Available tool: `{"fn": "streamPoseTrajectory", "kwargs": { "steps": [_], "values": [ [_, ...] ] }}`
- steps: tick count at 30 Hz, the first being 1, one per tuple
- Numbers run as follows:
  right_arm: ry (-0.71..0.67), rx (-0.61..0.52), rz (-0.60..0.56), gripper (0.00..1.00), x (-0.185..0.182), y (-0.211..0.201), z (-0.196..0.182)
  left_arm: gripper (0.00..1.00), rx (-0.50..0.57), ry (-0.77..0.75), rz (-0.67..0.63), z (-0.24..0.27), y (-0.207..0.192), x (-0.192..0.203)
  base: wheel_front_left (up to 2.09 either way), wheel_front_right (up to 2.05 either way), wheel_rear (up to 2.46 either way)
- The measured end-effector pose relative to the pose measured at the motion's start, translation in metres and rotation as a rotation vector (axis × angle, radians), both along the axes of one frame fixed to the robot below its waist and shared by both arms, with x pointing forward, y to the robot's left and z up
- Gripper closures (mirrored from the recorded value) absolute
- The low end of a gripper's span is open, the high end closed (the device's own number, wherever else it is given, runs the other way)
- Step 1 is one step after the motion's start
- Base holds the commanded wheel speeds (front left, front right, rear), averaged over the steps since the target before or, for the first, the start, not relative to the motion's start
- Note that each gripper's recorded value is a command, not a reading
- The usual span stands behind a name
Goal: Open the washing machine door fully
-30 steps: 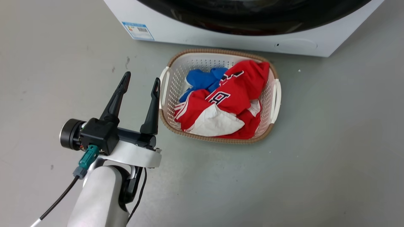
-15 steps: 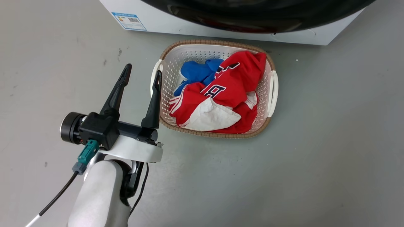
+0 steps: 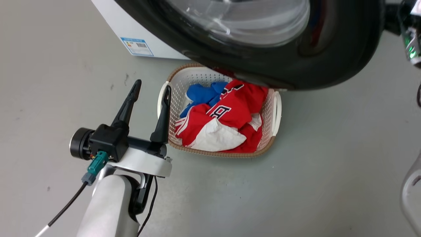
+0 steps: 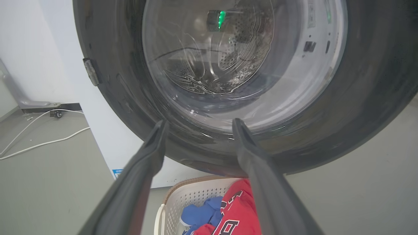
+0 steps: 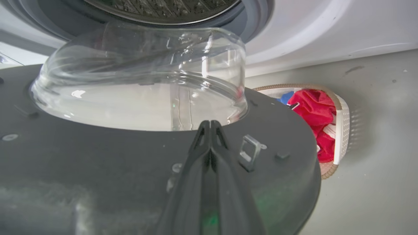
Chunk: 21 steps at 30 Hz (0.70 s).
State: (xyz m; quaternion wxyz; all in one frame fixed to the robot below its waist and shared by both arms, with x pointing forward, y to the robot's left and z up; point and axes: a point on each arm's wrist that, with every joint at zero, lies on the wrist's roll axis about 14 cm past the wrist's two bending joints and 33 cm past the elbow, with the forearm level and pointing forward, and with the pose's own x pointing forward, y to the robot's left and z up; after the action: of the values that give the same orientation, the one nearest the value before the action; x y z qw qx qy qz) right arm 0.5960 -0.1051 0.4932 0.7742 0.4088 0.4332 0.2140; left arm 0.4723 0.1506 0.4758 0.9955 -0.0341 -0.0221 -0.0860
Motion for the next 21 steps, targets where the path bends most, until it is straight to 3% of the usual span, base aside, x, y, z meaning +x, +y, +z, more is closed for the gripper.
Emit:
{"fn": "streamPoseTrajectory", "kwargs": {
  "steps": [11,21],
  "values": [
    [0.018,-0.009,0.168,1.00,-0.075,0.015,0.014,0.00,-0.006,0.007,0.016,0.011,0.004,-0.036,0.00,0.00,0.00],
    [-0.014,0.116,0.350,1.00,-0.143,0.071,0.023,0.00,-0.010,-0.001,0.011,0.022,0.003,-0.073,0.00,0.00,0.00]
  ]
}}
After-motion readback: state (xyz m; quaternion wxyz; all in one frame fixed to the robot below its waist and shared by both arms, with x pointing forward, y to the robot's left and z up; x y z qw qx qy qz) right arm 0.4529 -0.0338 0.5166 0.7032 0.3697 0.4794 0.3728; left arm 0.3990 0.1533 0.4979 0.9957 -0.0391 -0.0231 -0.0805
